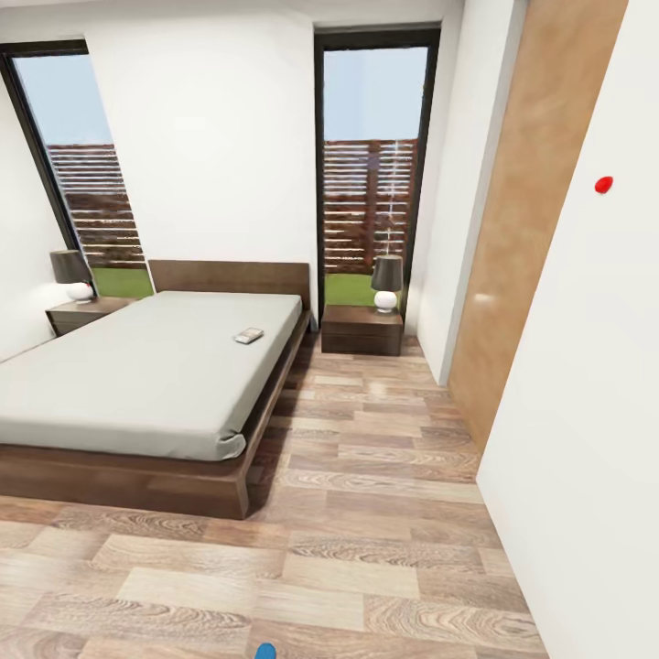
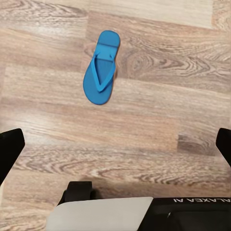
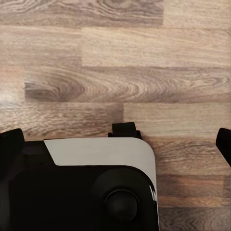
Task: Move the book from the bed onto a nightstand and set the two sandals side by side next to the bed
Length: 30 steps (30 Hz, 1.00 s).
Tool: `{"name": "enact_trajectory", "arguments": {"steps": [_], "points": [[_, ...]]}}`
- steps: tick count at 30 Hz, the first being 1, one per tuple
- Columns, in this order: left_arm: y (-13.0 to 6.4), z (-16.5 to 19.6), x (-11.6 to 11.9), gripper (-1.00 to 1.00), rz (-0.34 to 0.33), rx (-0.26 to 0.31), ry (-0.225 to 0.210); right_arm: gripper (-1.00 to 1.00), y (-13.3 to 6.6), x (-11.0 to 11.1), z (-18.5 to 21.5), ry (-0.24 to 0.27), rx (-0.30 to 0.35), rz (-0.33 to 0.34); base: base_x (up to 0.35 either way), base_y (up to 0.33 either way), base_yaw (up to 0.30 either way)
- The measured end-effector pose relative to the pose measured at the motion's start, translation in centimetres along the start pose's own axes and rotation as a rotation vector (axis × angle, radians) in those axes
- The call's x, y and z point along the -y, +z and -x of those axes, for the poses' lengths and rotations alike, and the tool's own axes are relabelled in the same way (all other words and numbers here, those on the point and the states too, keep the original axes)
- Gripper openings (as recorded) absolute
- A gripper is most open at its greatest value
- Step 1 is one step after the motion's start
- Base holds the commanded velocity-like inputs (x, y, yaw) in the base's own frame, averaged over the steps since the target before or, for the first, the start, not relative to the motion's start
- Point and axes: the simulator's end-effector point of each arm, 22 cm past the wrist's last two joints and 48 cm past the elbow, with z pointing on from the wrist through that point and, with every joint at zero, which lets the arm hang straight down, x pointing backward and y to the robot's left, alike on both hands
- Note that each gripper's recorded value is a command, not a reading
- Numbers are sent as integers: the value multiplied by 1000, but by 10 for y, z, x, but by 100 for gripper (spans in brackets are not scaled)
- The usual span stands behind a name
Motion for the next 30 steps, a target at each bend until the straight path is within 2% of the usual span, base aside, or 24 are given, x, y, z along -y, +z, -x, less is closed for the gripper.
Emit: {"name": "enact_trajectory", "arguments": {"steps": [9,30], "points": [[0,0,0,100,0,0,0,100,0,0,0,0,0,0,98,0,0],[0,2,0,100,0,5,0,100,0,1,0,0,0,-2,5,0,0]]}}
